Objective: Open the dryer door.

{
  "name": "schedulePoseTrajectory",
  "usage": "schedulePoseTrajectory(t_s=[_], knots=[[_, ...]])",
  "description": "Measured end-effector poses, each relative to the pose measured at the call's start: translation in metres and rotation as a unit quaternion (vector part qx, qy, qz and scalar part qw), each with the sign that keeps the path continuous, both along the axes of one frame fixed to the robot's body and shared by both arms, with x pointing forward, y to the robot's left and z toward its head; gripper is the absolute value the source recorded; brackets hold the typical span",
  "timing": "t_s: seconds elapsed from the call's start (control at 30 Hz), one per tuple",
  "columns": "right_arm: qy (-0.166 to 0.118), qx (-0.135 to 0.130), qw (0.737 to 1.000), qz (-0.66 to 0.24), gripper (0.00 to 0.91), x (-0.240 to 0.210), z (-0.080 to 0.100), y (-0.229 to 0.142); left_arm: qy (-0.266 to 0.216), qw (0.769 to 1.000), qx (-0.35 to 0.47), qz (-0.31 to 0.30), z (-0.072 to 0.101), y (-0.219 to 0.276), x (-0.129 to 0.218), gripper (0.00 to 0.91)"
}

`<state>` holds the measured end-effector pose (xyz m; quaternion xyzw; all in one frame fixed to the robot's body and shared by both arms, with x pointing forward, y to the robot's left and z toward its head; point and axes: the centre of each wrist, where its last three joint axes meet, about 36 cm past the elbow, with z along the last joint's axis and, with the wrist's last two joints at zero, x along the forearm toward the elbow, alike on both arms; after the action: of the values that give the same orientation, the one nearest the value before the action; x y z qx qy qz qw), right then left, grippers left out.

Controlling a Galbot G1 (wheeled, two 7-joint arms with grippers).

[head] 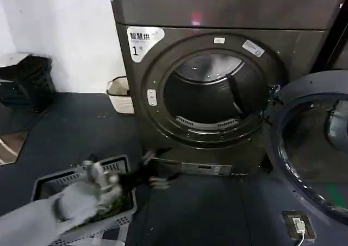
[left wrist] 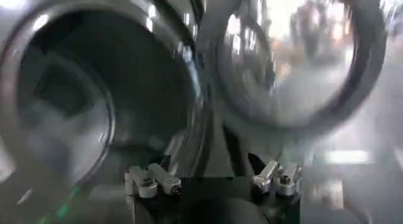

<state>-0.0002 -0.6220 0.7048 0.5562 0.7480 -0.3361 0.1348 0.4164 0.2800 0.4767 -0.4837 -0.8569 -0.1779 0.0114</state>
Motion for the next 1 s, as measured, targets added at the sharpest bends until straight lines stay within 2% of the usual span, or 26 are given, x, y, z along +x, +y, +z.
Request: schedulePoseTrajectory(t_s=[0.27,0.53,0.77,1.0], knots=[[0.003,0.007,1.0,0.005,0.907,0.009,-0.008,-0.004,0.0,0.987,0.159,0.026,0.029,0.089,0.006,0.907],[0.002,0.012,1.0,0.008,0.907,0.012,-0.014,-0.007,0.026,0.945,0.324,0.025,0.045,0.161,0.002,0.907],[0.001,0.011,1.0,0.008,0.907,0.011,-0.014,-0.008,0.038,0.912,0.407,0.014,0.047,0.205,-0.002,0.907],[0.003,0.011,1.0,0.01,0.907,0.013,-0.015,-0.007,0.052,0.897,0.438,0.015,0.043,0.221,-0.004,0.907]])
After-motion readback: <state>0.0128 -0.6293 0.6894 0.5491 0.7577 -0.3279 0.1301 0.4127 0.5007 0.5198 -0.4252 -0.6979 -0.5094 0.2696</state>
